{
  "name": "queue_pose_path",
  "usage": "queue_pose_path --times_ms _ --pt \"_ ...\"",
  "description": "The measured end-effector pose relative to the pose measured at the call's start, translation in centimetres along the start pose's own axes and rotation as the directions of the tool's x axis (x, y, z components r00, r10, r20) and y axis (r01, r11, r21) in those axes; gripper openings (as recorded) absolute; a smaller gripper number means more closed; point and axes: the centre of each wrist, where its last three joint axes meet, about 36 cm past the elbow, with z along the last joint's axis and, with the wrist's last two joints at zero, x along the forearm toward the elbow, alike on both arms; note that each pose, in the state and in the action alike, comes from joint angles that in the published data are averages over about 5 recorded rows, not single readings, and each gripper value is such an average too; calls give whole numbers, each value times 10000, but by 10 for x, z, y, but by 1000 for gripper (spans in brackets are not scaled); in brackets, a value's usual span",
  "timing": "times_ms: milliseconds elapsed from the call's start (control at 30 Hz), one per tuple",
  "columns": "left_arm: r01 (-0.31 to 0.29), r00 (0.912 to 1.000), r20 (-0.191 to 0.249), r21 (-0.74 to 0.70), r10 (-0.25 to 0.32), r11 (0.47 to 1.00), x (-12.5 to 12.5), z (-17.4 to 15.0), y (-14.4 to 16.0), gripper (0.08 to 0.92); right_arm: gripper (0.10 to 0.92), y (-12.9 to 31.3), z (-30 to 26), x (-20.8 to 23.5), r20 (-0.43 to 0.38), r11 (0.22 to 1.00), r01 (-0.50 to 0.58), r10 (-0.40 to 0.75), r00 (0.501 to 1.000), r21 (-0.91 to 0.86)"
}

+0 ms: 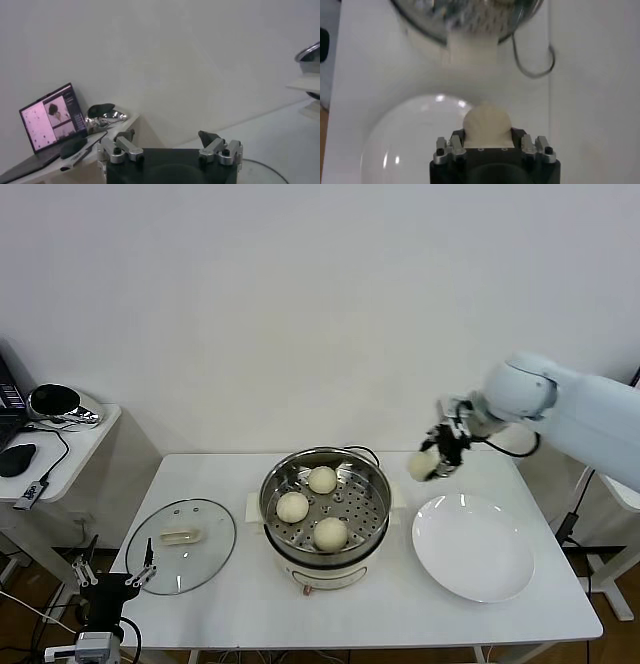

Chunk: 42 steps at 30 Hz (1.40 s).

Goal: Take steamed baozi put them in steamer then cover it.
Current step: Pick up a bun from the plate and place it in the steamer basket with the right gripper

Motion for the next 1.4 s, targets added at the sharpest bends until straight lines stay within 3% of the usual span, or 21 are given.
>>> queue_pose_path --times_ms 200,433,1100,1233,1400 --pt "21 10000 19 43 -21 10000 2 -1 -1 823 577 -11 -62 -7 368 9994 304 -309 9988 136" --pt "76 9999 100 39 -76 10000 4 -5 2 823 577 -13 -108 -38 249 9974 718 -719 9971 83" --pt "83 9999 131 124 -85 9999 3 -6 -1 823 584 -2 -114 -116 -364 9891 1381 -1400 9895 -504" --pt "103 9999 129 122 -104 9999 3 -6 0 823 655 -1 -112 -122 -376 9904 1296 -1315 9906 -473" --pt "139 9998 146 111 -140 9998 2 -6 1 823 799 -3 -109 -117 -278 9929 1120 -1132 9932 -395"
